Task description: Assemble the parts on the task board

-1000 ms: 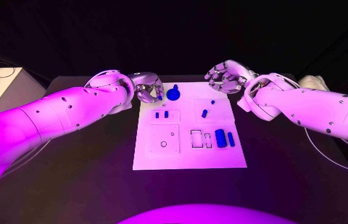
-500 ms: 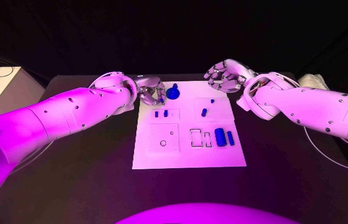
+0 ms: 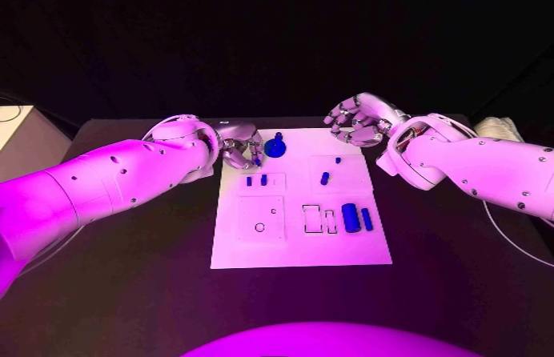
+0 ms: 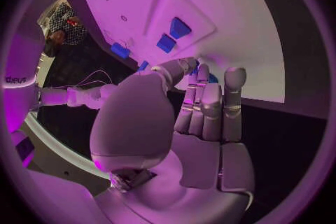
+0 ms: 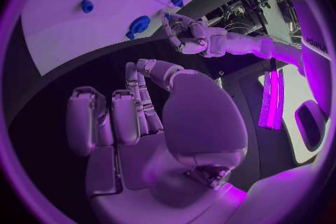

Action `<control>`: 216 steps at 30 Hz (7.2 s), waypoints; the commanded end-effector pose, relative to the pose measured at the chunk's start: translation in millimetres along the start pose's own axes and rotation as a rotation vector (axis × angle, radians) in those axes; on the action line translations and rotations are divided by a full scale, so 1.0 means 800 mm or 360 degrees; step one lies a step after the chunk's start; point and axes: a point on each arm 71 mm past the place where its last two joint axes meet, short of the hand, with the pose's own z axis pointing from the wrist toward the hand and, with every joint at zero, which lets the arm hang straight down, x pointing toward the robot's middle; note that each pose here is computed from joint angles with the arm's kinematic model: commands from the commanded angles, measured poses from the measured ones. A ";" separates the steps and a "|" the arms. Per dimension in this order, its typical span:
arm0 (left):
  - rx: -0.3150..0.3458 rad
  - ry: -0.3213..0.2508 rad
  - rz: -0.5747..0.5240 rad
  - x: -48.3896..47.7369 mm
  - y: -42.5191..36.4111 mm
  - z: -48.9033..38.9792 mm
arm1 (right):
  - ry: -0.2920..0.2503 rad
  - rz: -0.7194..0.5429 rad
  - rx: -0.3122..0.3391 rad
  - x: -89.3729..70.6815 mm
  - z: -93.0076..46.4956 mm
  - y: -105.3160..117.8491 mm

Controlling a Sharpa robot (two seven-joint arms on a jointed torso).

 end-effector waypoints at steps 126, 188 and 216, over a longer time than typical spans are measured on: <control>0.0379 -0.0658 -0.1876 -0.036 0.0167 -0.141 | 0.0356 -0.0803 0.0174 0.034 -0.005 -0.031; 0.0365 -0.0622 -0.1881 -0.033 0.0144 -0.144 | 0.0335 -0.0785 0.0210 0.073 -0.001 -0.012; 0.0342 -0.0630 -0.1877 -0.033 0.0209 -0.144 | 0.0081 -0.0655 0.0176 0.036 -0.006 0.003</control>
